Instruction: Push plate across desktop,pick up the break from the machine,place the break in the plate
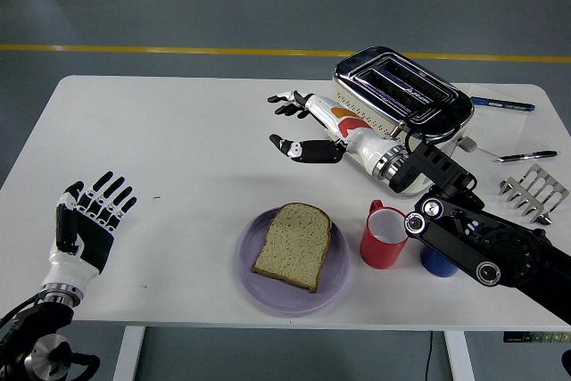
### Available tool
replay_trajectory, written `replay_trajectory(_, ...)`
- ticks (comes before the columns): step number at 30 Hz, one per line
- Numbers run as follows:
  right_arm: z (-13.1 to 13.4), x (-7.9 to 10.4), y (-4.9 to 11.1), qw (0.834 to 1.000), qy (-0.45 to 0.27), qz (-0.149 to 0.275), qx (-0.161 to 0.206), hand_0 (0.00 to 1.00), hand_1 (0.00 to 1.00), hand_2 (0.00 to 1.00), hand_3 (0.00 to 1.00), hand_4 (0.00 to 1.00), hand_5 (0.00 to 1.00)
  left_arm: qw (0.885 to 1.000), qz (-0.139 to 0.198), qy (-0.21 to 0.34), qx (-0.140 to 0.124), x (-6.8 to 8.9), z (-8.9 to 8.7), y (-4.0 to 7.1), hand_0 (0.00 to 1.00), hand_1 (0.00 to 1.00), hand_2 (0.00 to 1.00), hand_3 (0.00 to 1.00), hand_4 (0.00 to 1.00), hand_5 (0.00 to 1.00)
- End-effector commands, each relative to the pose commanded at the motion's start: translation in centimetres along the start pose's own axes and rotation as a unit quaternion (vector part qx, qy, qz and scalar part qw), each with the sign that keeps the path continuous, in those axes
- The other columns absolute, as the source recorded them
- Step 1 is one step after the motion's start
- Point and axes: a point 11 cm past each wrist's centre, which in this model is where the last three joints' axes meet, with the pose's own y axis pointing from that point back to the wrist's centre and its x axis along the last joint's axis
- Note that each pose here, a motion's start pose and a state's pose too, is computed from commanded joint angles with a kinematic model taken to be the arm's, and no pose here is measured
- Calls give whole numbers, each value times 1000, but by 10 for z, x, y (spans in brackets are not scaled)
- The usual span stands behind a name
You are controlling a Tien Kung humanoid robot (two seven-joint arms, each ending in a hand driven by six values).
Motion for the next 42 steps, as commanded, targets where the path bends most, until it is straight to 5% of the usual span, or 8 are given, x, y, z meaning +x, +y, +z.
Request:
replay_trajectory(4, -36, 31, 5, 990, -124, 43, 57, 723, 717, 713, 787, 672, 383, 1000, -2, 1, -1, -1, 0, -1, 783, 775, 775, 739, 506, 998)
replay_trajectory(8, -38, 81, 23, 964, -225, 119, 82, 746, 724, 735, 770, 659, 380, 1000, 1, 1, -1, 0, 0, 1, 782, 772, 772, 736, 498, 998)
replay_trajectory(14, 18, 155, 78, 902, -339, 262, 53, 781, 742, 750, 783, 583, 459, 1000, 9, -2, -6, 7, 4, 3, 782, 771, 771, 735, 496, 998)
replay_trajectory(19, 71, 189, 138, 838, -414, 354, 20, 797, 748, 762, 794, 539, 518, 1000, 9, -4, -4, 7, 3, 4, 781, 771, 771, 735, 495, 998)
replay_trajectory(27, 122, 171, 198, 789, -473, 391, -34, 792, 744, 758, 775, 535, 478, 1000, 7, -3, 5, 6, -3, 6, 782, 771, 770, 734, 497, 998)
replay_trajectory(35, 142, 150, 222, 773, -483, 405, -70, 787, 733, 753, 764, 563, 459, 1000, 0, 3, 11, -2, -10, 5, 781, 771, 770, 734, 495, 998)
replay_trajectory(40, 147, 145, 231, 748, -508, 421, -68, 787, 733, 753, 764, 563, 459, 1000, -10, 11, 16, -11, -15, 3, 781, 771, 770, 734, 495, 998)
replay_trajectory(42, 149, 143, 236, 746, -508, 425, -71, 777, 720, 741, 754, 537, 514, 1000, -15, 12, 16, -15, -16, 1, 780, 771, 770, 734, 495, 998)
